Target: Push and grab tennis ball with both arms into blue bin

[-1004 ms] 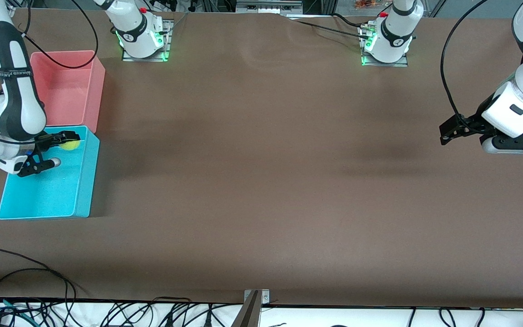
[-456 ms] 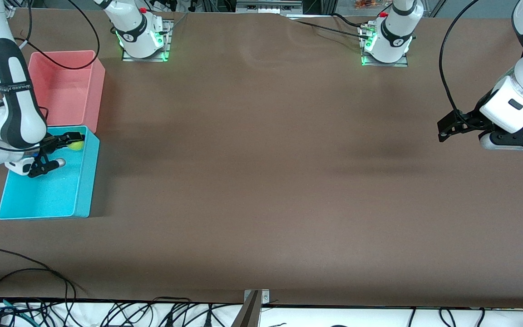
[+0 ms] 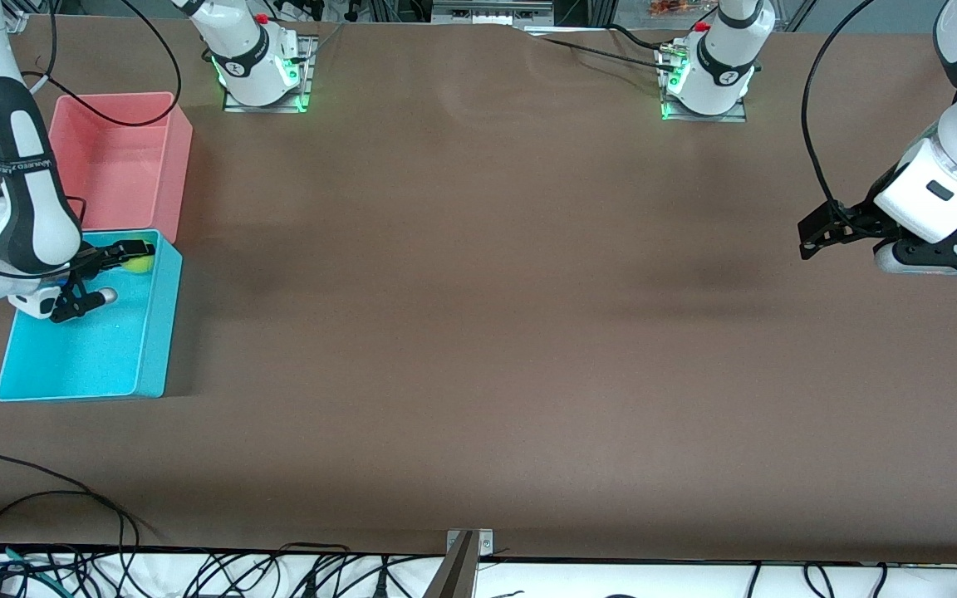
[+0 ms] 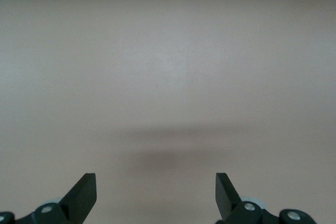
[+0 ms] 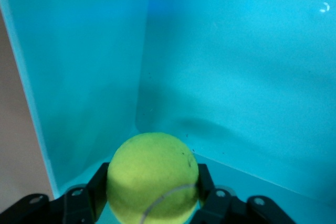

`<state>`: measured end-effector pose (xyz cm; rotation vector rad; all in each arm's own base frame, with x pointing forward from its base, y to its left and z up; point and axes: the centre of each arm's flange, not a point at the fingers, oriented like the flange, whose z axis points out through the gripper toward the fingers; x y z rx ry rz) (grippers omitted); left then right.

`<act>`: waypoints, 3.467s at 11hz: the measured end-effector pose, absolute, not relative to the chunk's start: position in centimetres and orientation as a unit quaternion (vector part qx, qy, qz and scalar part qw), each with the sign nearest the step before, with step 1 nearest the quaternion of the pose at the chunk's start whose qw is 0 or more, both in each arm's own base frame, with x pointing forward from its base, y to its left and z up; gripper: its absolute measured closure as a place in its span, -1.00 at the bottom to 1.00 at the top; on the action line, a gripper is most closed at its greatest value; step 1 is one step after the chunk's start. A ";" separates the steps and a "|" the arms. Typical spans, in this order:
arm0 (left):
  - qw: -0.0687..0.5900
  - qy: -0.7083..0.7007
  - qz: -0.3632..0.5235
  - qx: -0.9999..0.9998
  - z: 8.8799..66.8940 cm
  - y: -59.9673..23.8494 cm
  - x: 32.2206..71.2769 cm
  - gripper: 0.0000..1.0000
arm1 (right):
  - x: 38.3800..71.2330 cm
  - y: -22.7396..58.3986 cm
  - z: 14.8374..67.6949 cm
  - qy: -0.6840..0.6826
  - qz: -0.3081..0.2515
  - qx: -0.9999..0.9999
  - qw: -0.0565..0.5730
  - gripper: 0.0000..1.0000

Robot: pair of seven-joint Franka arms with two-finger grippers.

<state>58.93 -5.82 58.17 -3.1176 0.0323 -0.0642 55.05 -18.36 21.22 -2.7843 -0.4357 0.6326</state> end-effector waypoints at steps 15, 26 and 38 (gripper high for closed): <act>0.006 0.031 -0.050 -0.998 63.3 -8.3 57.9 -1.00 | 63.9 -14.7 42.5 -0.081 0.154 -0.984 0.040 -1.00; 0.006 0.028 -0.047 -0.998 63.3 -8.0 57.9 -1.00 | 60.1 -9.4 60.1 -0.010 0.020 -1.000 -0.007 -1.00; 0.006 0.022 -0.045 -0.999 63.3 -7.2 57.9 -1.00 | 54.9 -0.5 56.5 0.019 -0.017 -1.000 0.004 -1.00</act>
